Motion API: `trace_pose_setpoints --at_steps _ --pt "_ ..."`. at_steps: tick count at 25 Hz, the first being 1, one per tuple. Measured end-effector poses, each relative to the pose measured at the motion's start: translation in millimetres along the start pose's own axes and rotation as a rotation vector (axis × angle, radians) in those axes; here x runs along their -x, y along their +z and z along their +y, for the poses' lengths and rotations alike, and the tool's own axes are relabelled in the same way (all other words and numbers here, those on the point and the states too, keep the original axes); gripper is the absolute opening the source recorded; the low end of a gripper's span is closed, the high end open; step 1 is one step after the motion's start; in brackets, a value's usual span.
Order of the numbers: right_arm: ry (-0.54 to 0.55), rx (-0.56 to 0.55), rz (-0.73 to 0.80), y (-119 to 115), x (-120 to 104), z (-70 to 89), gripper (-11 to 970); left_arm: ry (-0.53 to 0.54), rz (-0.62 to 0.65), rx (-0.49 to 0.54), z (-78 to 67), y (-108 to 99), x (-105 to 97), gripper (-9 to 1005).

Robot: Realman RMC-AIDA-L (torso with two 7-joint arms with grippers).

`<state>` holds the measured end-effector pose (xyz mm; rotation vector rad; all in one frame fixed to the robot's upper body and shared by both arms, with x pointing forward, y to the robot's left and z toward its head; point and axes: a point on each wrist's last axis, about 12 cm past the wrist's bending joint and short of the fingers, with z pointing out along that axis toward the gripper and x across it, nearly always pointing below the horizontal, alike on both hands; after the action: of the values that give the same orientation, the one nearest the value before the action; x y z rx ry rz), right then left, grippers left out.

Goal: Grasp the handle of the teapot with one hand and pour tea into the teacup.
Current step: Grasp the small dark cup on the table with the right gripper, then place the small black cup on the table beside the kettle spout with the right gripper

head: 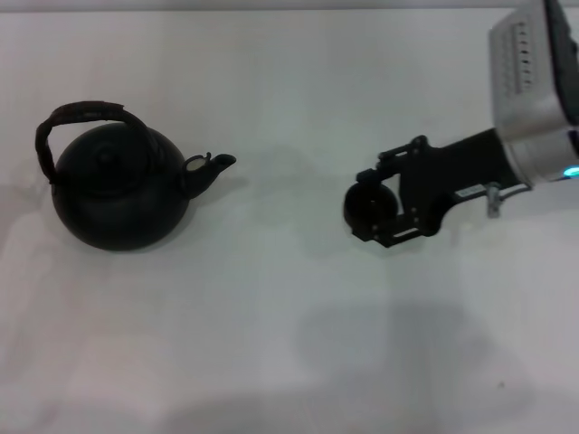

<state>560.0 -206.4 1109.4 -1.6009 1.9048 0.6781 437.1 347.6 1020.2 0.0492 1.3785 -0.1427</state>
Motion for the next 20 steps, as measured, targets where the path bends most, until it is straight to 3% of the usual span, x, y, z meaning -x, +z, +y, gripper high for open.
trace_pose_setpoints --at_steps 9,20 --pt "-0.055 -0.045 0.046 33.9 31.3 -3.8 759 0.003 -0.008 -0.008 0.2 3.8 1.3 798" --pt "-0.029 -0.079 0.056 52.0 26.2 -2.9 773 0.005 -0.008 -0.007 0.9 3.1 1.6 797"
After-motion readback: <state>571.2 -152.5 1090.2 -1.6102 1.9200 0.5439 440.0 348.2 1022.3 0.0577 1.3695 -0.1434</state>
